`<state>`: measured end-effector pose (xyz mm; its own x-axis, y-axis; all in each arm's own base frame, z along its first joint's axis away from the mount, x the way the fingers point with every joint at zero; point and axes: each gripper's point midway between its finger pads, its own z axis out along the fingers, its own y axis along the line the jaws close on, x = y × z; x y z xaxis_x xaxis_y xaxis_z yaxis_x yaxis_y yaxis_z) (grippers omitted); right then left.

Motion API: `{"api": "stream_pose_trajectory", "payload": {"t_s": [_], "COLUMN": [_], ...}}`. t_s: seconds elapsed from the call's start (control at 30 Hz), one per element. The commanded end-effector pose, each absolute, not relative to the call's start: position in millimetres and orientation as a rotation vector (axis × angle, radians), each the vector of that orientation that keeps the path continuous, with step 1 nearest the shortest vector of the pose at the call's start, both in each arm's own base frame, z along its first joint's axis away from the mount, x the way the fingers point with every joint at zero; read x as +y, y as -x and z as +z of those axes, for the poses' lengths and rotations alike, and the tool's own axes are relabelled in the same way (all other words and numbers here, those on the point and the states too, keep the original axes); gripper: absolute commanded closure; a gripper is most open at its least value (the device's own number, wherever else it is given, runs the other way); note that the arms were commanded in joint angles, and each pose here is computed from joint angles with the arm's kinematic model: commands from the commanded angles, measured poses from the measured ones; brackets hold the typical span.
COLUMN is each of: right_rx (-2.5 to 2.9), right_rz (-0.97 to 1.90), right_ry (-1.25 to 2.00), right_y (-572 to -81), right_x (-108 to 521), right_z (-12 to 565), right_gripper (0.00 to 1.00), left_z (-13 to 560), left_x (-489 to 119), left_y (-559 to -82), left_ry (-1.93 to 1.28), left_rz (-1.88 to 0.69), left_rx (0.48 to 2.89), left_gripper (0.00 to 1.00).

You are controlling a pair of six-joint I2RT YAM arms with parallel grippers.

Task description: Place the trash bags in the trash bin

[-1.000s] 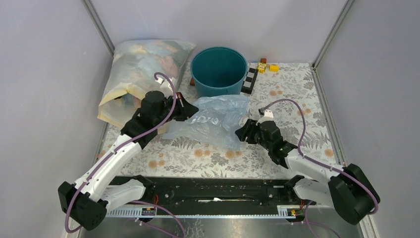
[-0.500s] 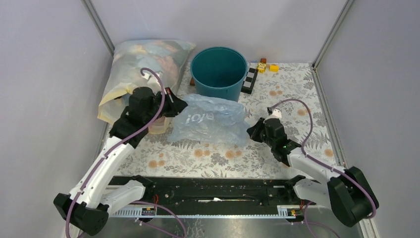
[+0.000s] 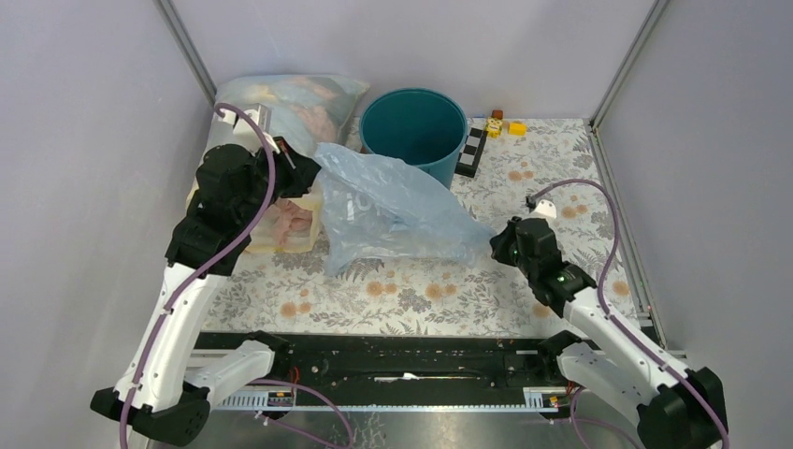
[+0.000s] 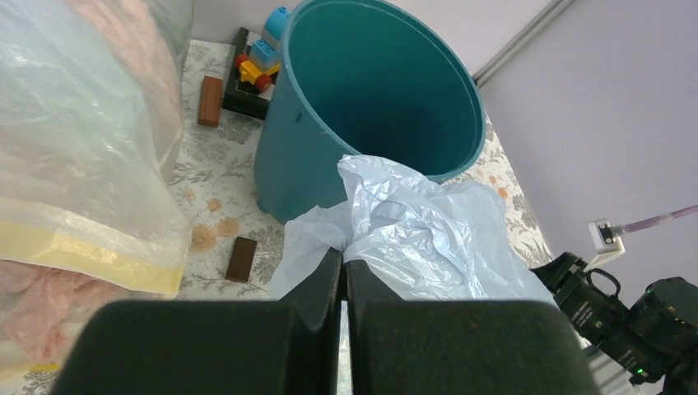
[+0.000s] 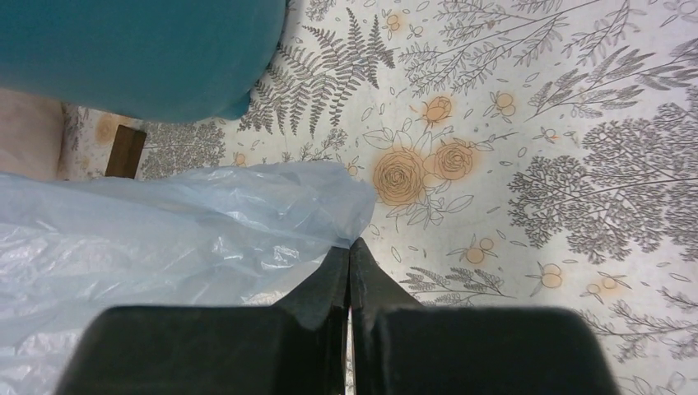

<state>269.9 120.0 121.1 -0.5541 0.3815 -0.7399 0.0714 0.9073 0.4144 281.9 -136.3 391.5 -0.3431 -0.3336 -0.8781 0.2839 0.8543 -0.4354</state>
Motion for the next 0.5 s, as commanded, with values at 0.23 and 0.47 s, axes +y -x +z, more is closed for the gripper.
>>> {"api": "stream_pose_trajectory", "payload": {"t_s": [0.23,0.47], "right_rx": [2.077,1.958], "right_rz": [0.66,0.871], "right_ry": [0.057,0.329], "right_y": [-234,-214], "right_x": [152,186], "right_z": [215,246], "right_gripper": [0.31,0.11], "left_z": [365,344], "left_x": [-186,-201], "left_y": [-274,-281], "left_ry": [-0.076,-0.082], "left_rz": [-0.946,-1.022], "left_rx": [1.872,1.926], "left_gripper": [1.0,1.0]}}
